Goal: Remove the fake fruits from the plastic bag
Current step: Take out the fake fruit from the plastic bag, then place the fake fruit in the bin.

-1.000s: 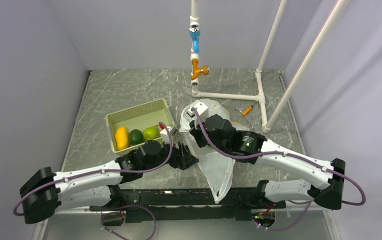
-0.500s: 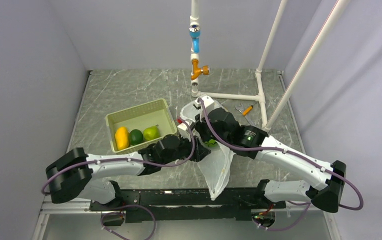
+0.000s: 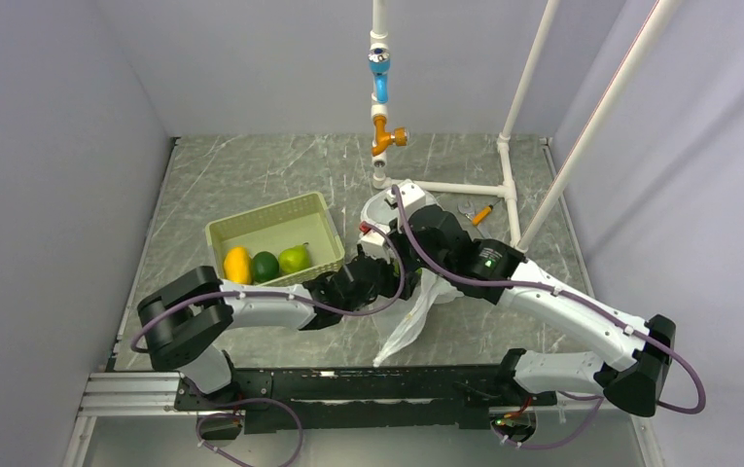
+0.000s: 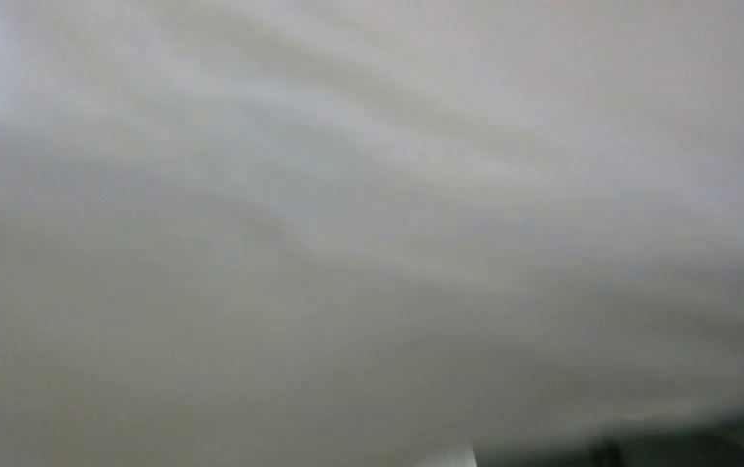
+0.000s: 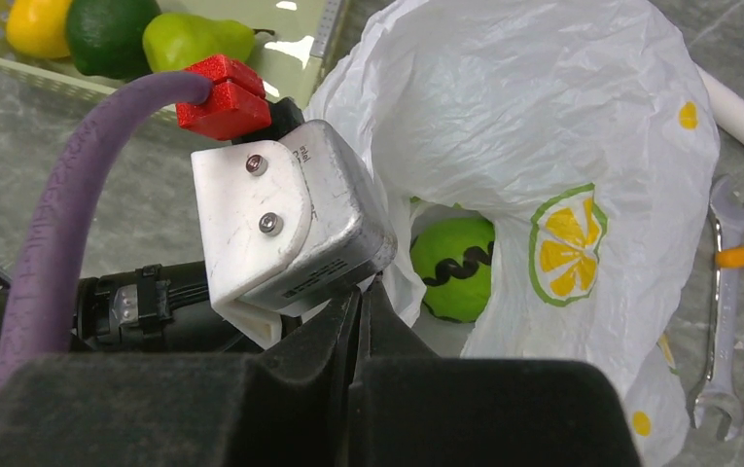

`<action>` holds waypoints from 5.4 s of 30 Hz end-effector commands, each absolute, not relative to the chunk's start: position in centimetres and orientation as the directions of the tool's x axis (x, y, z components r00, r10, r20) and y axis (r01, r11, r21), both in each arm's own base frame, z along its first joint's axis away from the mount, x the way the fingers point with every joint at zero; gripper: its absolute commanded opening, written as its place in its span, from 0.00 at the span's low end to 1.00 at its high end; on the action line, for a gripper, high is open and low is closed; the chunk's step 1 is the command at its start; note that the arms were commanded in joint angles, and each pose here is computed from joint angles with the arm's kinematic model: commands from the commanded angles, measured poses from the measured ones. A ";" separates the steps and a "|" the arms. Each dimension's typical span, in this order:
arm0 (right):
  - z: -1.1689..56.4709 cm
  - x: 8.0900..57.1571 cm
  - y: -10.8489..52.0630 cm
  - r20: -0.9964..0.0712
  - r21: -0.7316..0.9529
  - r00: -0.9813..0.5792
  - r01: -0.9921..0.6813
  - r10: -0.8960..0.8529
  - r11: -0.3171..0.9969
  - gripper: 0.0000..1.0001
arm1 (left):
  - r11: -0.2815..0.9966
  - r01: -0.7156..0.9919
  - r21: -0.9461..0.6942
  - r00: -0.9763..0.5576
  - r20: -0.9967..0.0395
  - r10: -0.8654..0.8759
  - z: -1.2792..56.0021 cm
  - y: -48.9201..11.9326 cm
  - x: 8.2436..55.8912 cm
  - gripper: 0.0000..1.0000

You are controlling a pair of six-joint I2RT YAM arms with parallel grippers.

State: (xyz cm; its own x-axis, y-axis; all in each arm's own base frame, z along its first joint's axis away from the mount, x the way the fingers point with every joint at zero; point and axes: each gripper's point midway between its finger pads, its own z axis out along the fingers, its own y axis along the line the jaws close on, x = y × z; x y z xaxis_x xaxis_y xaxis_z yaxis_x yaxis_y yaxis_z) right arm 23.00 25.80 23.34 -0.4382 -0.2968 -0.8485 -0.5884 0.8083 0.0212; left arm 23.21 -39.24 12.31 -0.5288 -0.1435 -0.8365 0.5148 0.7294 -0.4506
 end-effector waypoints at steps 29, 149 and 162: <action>27.1 21.5 27.5 -0.903 0.132 -0.386 -0.668 -0.188 0.732 0.00 | 0.845 0.484 -0.227 -0.553 -0.828 0.094 5.0 -44.3 31.2 0.94; 28.0 14.5 24.8 -0.915 0.334 -0.403 -0.775 -0.012 0.536 0.00 | 0.840 0.118 -0.530 -0.797 -0.555 -0.238 13.8 -19.8 33.5 0.54; 27.9 14.7 25.1 -0.915 0.332 -0.403 -0.778 -0.018 0.534 0.00 | 0.887 0.073 -0.456 -0.813 -0.542 -0.212 11.6 -18.6 32.4 0.99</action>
State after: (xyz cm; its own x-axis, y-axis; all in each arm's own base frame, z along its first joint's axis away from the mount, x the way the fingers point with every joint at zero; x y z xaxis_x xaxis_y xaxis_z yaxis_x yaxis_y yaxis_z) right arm 14.34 24.78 26.07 -0.4353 -0.0540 -0.8986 -0.7667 0.5454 0.3387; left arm 32.49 -18.69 9.74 -0.8478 -0.2149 -0.4848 0.0332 0.8909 -0.4530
